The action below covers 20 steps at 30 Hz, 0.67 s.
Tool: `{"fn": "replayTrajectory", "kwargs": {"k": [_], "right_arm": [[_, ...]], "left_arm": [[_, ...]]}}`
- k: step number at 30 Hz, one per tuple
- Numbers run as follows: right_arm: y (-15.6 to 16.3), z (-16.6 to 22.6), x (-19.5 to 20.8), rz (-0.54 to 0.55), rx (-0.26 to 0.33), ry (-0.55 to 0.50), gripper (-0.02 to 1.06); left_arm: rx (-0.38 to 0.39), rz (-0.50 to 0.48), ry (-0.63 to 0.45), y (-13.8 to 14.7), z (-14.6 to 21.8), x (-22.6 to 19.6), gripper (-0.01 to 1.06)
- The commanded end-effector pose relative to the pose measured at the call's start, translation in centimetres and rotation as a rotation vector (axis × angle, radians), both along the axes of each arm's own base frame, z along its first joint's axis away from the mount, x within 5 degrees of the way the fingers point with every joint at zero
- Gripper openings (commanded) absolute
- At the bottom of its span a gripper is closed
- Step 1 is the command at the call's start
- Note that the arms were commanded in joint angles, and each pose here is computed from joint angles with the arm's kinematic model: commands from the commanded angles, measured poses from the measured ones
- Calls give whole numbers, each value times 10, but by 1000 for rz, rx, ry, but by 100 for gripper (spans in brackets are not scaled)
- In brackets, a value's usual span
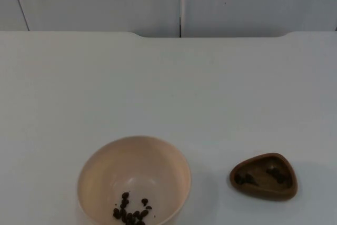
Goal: Pick up the bowl with the left hand and pour the coffee beans from the cup into the bowl with the right hand.
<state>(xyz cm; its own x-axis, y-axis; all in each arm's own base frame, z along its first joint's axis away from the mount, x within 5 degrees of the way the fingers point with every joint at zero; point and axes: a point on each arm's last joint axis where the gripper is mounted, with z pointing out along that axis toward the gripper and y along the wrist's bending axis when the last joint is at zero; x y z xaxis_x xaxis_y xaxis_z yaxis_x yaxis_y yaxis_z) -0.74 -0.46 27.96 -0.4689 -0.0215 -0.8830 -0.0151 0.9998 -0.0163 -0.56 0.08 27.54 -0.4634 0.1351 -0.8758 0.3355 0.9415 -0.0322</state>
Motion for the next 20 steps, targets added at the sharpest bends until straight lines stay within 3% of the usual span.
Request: {"fn": "replayTrajectory", "kwargs": {"k": [1,14,20], "right_arm": [[1,0,0,2,-2,-11,105],[1,0,0,2,-2,-11,105],[1,0,0,2,-2,-11,105]], "left_arm": [[-16,30,-7,-1,0,0,105],[-15,286,-9,-3,0,1,105],[-15,356,-10,-3,0,1,105]]}}
